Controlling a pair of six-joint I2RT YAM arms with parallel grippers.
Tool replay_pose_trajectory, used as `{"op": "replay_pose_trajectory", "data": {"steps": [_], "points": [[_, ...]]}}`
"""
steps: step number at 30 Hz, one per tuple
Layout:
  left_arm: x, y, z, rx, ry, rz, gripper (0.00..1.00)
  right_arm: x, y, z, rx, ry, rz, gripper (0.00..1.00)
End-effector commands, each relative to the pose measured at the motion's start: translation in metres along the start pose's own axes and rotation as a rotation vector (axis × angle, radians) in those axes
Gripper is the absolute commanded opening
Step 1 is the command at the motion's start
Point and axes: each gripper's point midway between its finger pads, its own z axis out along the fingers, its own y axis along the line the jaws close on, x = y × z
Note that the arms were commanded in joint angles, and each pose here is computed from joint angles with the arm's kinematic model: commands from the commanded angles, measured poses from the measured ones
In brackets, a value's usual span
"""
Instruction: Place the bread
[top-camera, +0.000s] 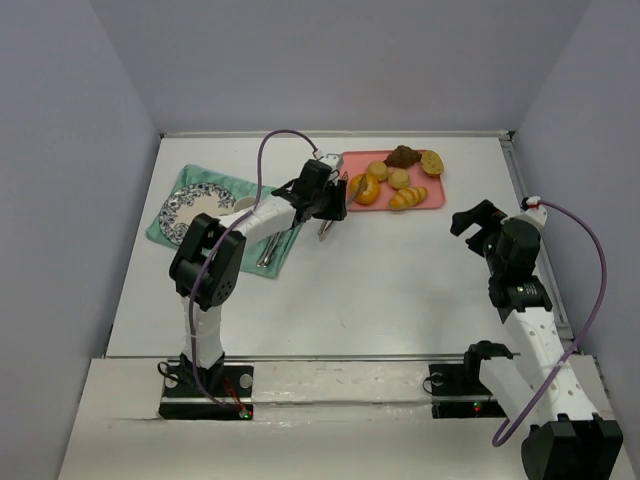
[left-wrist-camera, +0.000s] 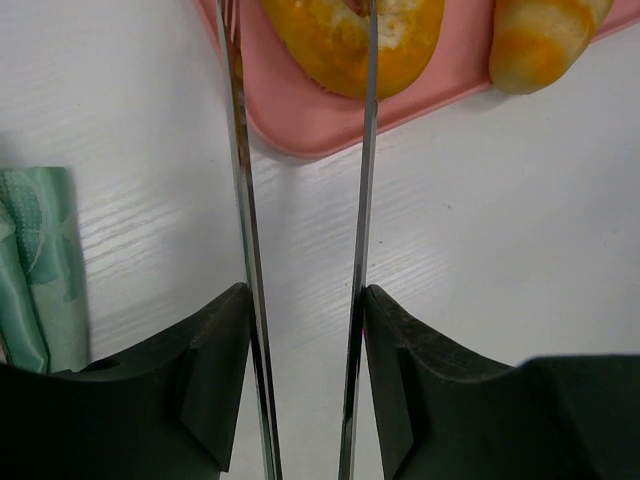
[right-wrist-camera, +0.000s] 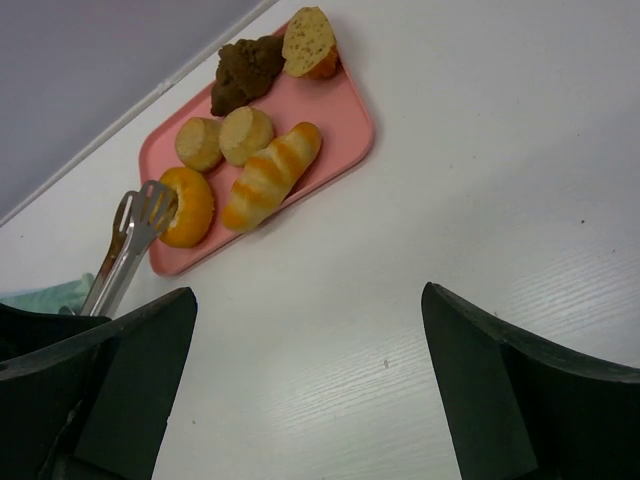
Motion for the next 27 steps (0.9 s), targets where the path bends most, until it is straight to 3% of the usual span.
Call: {"op": "replay_pose_trajectory", "data": {"steps": [1, 11, 17, 27], "points": [[-0.021, -0.014, -0.008, 0.046, -0.034, 0.021, 0.54, -0.008, 0.005, 0.001, -0.017, -0.036, 0.011, 1.0], [-0.023, -0.023, -0.015, 0.126, -0.02, 0.011, 0.48, -0.009, 0.005, -0.001, -0.021, -0.044, 0.012, 1.0], [-0.028, -0.02, -0.017, 0.127, -0.029, -0.015, 0.27, -0.01, 0.005, -0.003, -0.023, -0.052, 0.015, 1.0], [-0.114, -0.042, -0.081, 0.141, -0.266, 0.006, 0.18, -0.011, 0.006, -0.004, -0.029, -0.059, 0.022, 1.0]]}}
